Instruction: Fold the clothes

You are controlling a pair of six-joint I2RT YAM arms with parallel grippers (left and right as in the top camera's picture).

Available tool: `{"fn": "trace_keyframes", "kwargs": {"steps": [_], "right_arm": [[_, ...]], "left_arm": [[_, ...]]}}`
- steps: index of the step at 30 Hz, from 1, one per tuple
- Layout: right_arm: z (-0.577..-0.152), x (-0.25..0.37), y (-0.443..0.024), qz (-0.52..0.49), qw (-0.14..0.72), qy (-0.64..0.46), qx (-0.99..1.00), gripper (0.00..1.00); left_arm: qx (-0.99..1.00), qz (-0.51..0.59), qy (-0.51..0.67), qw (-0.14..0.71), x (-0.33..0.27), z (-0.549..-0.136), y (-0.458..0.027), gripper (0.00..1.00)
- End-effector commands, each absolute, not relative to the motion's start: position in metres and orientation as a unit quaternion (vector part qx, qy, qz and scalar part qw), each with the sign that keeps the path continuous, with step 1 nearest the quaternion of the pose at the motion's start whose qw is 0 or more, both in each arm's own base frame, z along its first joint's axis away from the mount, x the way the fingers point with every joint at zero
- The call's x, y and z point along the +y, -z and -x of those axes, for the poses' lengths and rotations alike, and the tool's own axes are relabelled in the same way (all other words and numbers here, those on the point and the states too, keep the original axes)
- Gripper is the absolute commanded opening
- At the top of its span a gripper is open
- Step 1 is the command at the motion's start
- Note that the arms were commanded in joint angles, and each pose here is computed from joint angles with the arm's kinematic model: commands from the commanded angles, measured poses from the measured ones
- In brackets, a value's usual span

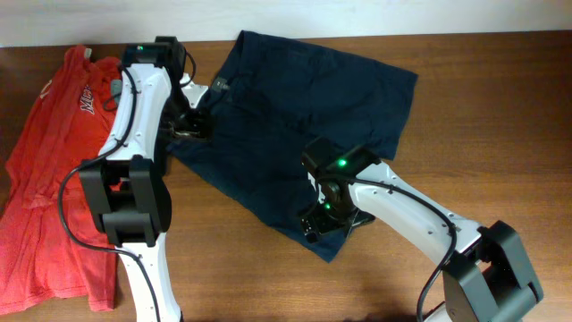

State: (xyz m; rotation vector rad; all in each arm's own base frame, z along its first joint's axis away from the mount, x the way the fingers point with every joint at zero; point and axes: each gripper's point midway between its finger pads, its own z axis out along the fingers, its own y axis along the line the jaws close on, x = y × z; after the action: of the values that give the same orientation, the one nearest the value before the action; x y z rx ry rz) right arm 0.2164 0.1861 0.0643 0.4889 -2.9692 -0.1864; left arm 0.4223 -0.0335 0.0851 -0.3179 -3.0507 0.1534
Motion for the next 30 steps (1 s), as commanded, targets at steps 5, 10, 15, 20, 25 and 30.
{"fn": "trace_keyframes", "kwargs": {"steps": [5, 10, 15, 20, 25, 30], "right_arm": [[-0.21, 0.186, -0.061, -0.112, 0.075, 0.061, -0.989, 0.99], [-0.21, 0.186, -0.061, -0.076, 0.076, 0.059, -0.992, 0.99], [-0.211, 0.187, -0.061, -0.069, 0.076, 0.059, -0.993, 1.0], [-0.209, 0.189, -0.061, -0.054, 0.081, 0.065, -0.993, 1.0], [-0.207, 0.192, -0.062, -0.046, 0.088, 0.075, -0.992, 0.96], [-0.205, 0.195, -0.063, -0.031, 0.094, 0.081, -0.992, 0.94]], "left_arm": [[-0.989, -0.123, 0.061, 0.052, 0.003, -0.407, -0.049, 0.76], [-0.964, -0.232, 0.122, 0.041, 0.025, -0.401, -0.044, 0.76], [-0.964, -0.246, 0.095, 0.006, 0.017, -0.419, -0.034, 0.76], [-0.967, -0.245, 0.068, -0.016, 0.006, -0.431, -0.022, 0.75], [-0.968, -0.246, 0.041, -0.011, -0.003, -0.429, -0.007, 0.69], [-0.969, -0.246, 0.04, -0.007, -0.003, -0.426, -0.002, 0.47]]}}
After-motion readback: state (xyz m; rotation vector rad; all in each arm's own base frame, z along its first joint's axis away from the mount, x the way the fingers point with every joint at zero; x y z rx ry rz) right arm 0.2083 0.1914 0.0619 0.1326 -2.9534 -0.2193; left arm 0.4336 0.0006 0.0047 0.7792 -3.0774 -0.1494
